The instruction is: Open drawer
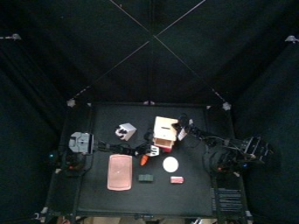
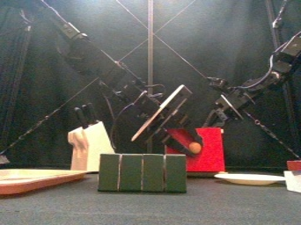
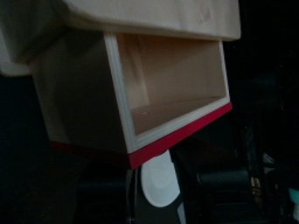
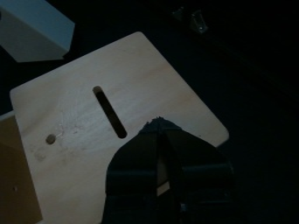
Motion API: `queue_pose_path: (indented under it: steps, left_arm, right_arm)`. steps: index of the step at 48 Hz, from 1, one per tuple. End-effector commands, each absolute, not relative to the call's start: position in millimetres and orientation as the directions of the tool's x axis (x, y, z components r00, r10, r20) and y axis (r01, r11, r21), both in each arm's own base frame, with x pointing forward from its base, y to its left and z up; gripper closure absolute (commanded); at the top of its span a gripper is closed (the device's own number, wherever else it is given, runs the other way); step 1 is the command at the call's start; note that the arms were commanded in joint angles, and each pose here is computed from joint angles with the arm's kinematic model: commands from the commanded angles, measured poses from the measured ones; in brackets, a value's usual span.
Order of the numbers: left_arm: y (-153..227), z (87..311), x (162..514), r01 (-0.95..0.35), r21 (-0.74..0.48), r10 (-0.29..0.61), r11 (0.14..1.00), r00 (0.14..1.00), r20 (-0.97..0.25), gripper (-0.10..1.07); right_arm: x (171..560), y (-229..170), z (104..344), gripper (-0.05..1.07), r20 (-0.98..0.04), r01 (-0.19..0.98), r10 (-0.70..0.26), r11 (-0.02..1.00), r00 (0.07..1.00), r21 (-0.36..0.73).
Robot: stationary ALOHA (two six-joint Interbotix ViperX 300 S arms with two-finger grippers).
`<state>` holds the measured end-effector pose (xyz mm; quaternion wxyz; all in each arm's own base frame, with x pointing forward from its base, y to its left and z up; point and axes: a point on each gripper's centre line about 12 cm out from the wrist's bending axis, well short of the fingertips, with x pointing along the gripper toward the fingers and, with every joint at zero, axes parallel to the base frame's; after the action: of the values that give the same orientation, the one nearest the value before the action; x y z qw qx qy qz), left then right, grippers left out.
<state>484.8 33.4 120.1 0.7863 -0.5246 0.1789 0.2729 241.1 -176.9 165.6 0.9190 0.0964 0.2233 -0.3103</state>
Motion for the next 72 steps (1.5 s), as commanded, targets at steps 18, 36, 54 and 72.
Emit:
queue_pose_path:
  steps: [18,36,54,72]
  left_arm:
    - [6.7,149.3,488.7,-0.555,-0.772,0.219,0.310,0.832,-0.510,0.50]
    - [0.2,149.7,489.0,-0.551,-0.774,0.209,0.312,0.834,-0.510,0.49]
    - [0.1,152.6,489.4,-0.546,-0.776,0.209,0.317,0.838,-0.504,0.32]
    - [-22.9,173.9,485.5,-0.495,-0.794,0.161,0.354,0.868,-0.469,0.01]
  right_arm:
    - [242.2,-176.6,166.6,1.01,-0.473,0.613,-0.525,0.789,0.708,0.041]
    - [241.9,-177.0,166.6,1.01,-0.473,0.615,-0.526,0.788,0.707,0.042]
    - [242.1,-176.6,166.6,1.01,-0.473,0.613,-0.525,0.789,0.708,0.042]
    - [242.1,-176.6,166.6,1.01,-0.473,0.613,-0.525,0.789,0.708,0.042]
